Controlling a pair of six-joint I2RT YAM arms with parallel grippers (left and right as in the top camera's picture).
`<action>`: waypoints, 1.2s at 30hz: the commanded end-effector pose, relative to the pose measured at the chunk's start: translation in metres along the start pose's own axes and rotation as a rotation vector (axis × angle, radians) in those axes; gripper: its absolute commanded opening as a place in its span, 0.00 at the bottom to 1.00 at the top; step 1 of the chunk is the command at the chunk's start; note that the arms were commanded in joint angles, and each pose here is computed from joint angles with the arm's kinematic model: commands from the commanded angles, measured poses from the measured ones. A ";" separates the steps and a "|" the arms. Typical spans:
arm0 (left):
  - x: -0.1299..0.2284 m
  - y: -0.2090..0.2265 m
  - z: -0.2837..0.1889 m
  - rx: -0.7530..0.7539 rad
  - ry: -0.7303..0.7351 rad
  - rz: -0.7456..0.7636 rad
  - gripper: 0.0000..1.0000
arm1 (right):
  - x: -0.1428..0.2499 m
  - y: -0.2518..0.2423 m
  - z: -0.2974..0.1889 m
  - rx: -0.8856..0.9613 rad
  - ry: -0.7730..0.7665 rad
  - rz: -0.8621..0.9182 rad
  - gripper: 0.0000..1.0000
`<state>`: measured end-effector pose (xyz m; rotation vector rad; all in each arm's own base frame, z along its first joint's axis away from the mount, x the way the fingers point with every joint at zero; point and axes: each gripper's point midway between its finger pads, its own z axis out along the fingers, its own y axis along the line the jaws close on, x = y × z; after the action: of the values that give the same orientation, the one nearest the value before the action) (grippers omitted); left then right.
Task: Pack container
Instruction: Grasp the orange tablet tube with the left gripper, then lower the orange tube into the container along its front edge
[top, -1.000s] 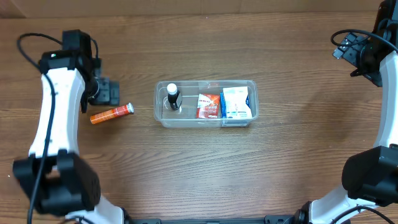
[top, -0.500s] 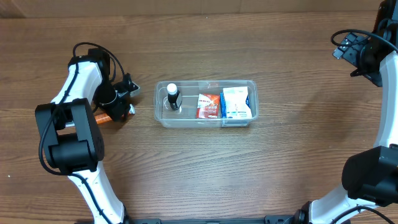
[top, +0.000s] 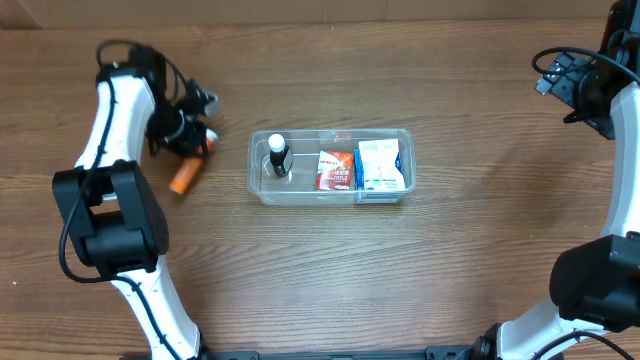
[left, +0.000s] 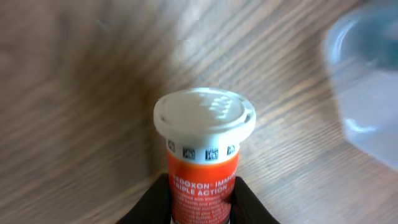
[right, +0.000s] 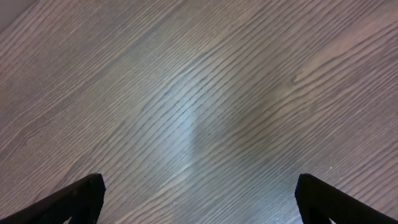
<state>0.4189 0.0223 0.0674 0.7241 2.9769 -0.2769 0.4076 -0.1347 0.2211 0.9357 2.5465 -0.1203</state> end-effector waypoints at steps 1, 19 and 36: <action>-0.039 -0.016 -0.059 -0.039 -0.104 0.096 0.04 | -0.007 0.002 -0.012 -0.014 -0.038 0.006 1.00; -0.047 -0.259 -0.043 0.042 0.148 1.057 0.04 | -0.007 0.002 -0.012 -0.014 -0.038 0.006 1.00; -0.038 -0.264 0.019 0.148 0.148 1.134 0.04 | -0.007 0.002 -0.012 -0.014 -0.038 0.006 1.00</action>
<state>0.3348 -0.2247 0.0953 2.2755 2.1787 -0.2968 0.4078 -0.1347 0.2212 0.9354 2.5458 -0.1197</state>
